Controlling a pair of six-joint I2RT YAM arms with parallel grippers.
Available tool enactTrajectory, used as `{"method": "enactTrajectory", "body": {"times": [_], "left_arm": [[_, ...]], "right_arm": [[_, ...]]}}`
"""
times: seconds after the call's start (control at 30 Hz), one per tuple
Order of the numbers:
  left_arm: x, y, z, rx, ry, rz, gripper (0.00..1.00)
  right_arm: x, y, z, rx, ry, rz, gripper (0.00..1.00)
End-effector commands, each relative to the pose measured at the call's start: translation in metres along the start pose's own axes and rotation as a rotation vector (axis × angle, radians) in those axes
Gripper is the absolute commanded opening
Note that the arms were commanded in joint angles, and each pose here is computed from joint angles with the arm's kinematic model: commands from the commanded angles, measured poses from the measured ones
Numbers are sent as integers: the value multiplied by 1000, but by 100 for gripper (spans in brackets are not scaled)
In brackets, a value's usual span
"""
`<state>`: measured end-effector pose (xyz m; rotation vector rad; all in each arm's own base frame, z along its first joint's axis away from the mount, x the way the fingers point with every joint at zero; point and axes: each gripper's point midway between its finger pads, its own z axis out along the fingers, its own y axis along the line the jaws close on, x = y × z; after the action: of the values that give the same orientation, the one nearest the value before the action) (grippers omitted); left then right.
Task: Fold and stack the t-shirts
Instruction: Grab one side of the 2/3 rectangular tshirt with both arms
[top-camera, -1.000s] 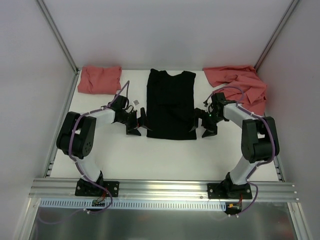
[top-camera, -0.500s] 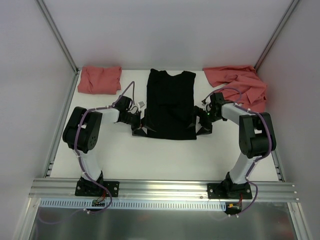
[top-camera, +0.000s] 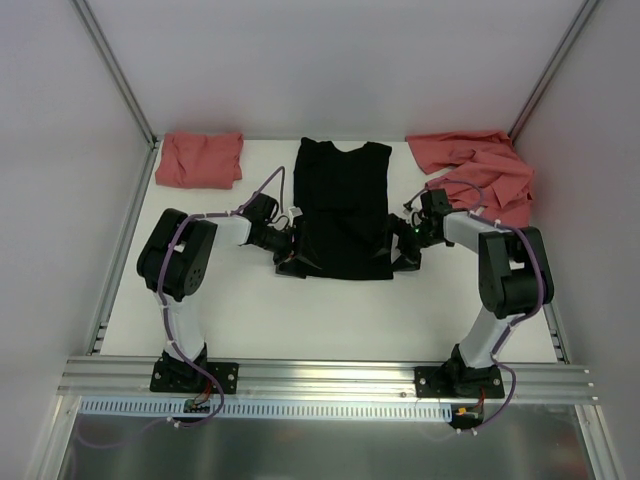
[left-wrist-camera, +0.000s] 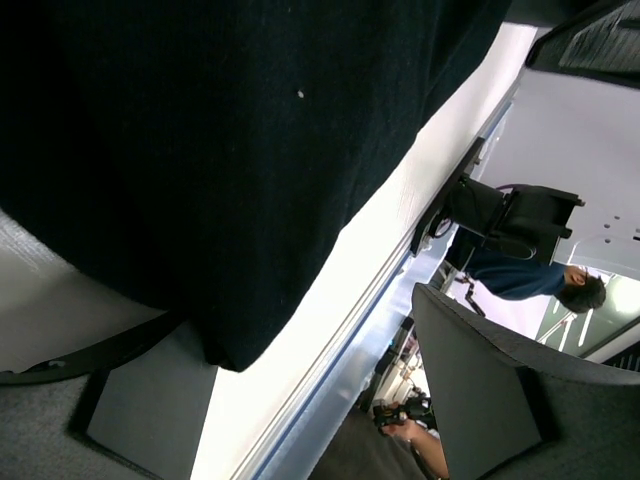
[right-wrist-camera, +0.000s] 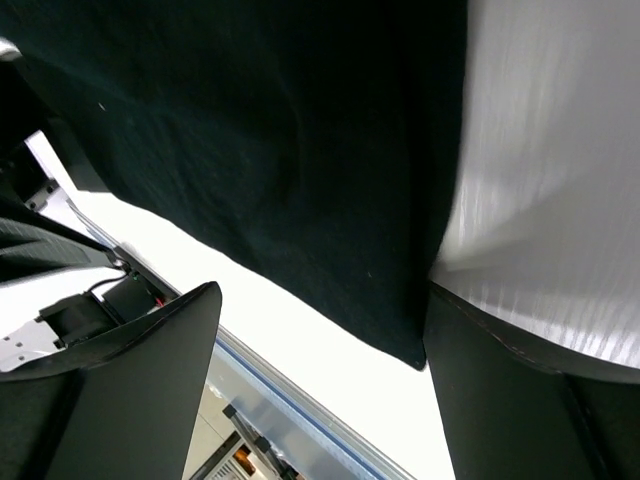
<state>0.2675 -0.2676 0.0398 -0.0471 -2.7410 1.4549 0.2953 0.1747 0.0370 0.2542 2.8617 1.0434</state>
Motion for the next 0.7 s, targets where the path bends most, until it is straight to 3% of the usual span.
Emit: {"method": "enactTrajectory", "body": {"times": [0.0,0.27,0.37,0.67], "left_arm": [[0,30,9,-116,-9,-20,76],[2,32,10,-122,-7,-24,75],[4,34,11,-122,-4,-30,67],[6,32,10,-123,-5,-27,66]], "right_arm": [[25,-30,-2,112,35,-1,85],[47,-40,-15,156,47,-33,85],[47,-40,-13,148,39,-26,85],[34,-33,-10,127,16,-35,85]]}}
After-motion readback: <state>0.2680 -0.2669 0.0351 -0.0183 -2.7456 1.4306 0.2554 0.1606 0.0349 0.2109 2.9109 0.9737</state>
